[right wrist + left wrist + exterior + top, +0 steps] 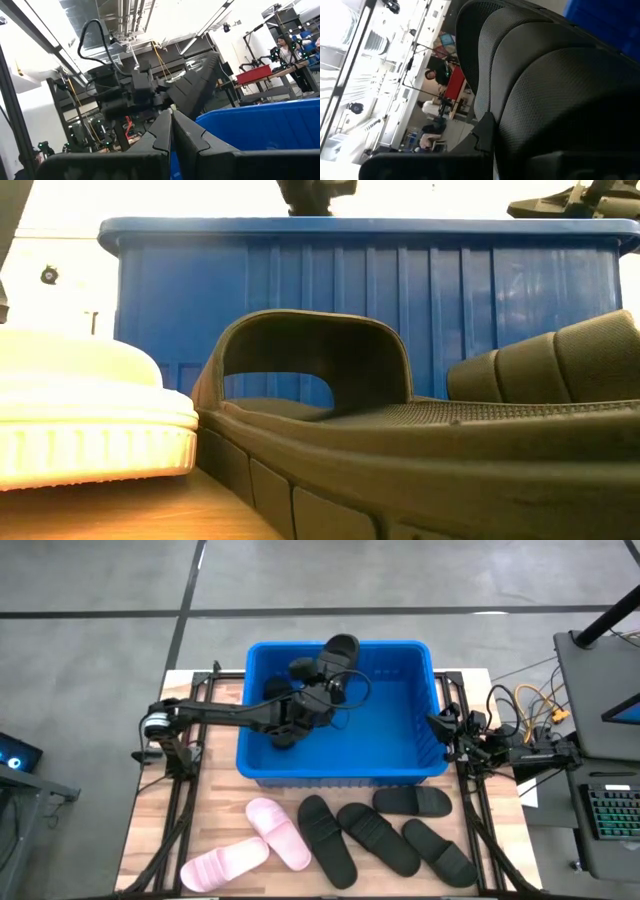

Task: Pick and place slides into bin
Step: Put the black slide into the blue bin

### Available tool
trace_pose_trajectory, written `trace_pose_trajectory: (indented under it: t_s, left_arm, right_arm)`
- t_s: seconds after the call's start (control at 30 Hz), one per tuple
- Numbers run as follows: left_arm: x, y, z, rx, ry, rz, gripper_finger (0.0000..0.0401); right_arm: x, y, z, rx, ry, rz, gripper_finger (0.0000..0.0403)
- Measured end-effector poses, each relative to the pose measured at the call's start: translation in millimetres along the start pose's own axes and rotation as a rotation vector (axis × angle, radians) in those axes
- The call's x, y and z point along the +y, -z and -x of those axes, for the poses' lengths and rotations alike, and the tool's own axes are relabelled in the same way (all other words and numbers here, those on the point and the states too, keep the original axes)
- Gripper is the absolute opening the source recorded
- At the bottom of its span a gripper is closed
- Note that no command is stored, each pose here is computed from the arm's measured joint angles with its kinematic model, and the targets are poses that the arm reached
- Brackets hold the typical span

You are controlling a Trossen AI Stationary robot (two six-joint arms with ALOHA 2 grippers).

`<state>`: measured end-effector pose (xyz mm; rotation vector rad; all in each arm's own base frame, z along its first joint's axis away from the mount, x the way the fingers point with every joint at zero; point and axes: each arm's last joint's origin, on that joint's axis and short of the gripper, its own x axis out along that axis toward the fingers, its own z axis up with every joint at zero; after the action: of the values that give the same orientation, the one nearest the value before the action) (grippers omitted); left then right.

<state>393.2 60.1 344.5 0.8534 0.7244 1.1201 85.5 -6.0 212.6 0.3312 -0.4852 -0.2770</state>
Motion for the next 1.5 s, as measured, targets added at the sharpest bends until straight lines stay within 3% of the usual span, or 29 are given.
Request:
trace_pose_trajectory:
  t_s: [0.2, 0.37, 0.63, 0.93, 1.2, 1.5]
  left_arm:
    - [-14, 1, -10, -0.091, 0.114, -0.045, 0.0000]
    - [-24, 7, -15, -0.060, 0.156, -0.085, 0.0000]
    - [-34, 27, -25, 0.022, 0.420, 0.166, 0.0000]
    - [-22, 37, -30, 0.160, 0.431, 0.192, 0.0000]
    - [-25, 57, -28, 0.301, 0.454, 0.087, 0.0000]
    - [-24, 79, -25, 0.477, 0.433, 0.080, 0.0000]
  right_arm:
    - [0, 0, 0, 0.006, 0.000, 0.004, 0.0008]
    - [0, 1, 0, 0.019, 0.001, 0.012, 0.0008]
    - [0, 2, 0, 0.021, 0.002, 0.015, 0.0008]
    - [0, 2, 0, 0.022, 0.002, 0.016, 0.0008]
    - [0, 2, 0, 0.024, 0.003, 0.020, 0.0008]
    - [0, 2, 0, 0.026, 0.003, 0.020, 0.0008]
